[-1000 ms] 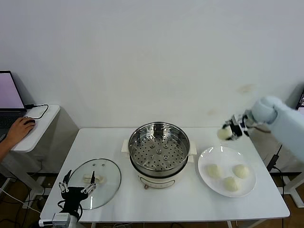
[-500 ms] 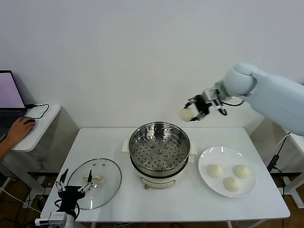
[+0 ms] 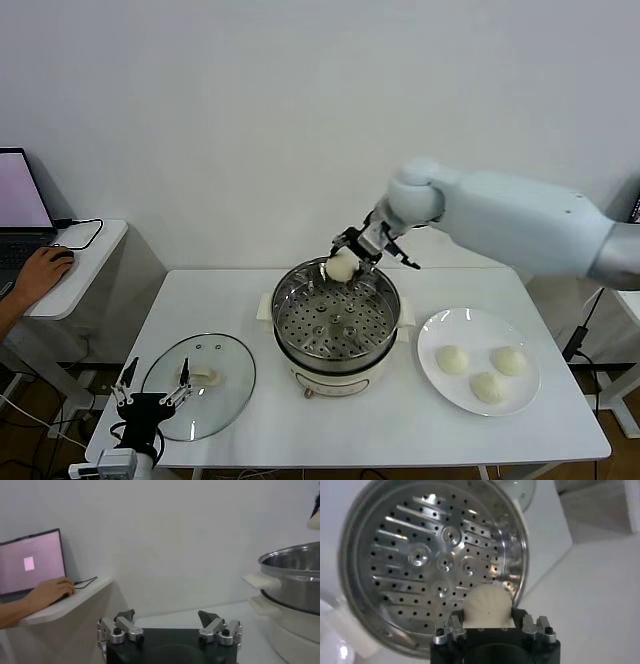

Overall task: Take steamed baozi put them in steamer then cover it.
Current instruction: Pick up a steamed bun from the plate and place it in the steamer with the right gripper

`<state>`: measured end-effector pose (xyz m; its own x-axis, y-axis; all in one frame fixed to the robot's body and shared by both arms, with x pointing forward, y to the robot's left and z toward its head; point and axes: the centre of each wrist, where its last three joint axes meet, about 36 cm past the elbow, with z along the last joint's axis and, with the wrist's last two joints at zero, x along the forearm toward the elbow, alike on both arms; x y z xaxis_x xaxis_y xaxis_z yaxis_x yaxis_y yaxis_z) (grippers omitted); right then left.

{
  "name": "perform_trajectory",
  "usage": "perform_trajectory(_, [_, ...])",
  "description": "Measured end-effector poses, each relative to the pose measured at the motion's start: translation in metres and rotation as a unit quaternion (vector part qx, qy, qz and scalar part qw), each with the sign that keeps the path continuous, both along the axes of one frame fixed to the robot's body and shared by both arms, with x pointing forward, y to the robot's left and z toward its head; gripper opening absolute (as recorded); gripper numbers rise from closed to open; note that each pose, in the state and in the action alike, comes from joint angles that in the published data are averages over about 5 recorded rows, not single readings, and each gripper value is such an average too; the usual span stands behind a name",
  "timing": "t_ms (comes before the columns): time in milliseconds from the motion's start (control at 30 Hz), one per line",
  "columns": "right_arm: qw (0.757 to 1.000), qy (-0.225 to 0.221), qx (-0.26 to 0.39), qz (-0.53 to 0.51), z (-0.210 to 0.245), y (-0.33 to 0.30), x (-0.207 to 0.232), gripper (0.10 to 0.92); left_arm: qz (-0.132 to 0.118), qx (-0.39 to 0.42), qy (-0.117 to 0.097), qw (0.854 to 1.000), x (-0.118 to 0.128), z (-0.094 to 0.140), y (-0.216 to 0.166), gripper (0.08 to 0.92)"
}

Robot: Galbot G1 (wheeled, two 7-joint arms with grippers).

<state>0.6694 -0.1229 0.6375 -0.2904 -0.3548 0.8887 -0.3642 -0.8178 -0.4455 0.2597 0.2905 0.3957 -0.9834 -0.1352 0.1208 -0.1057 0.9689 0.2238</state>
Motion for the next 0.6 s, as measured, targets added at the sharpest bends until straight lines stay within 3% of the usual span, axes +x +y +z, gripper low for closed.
perform_trajectory(600, [0.994, -0.027, -0.060, 0.091, -0.054, 0.017, 0.020, 0.605, 0.002, -0.001, -0.005, 1.000, -0.001, 0.003, -0.001, 0.823])
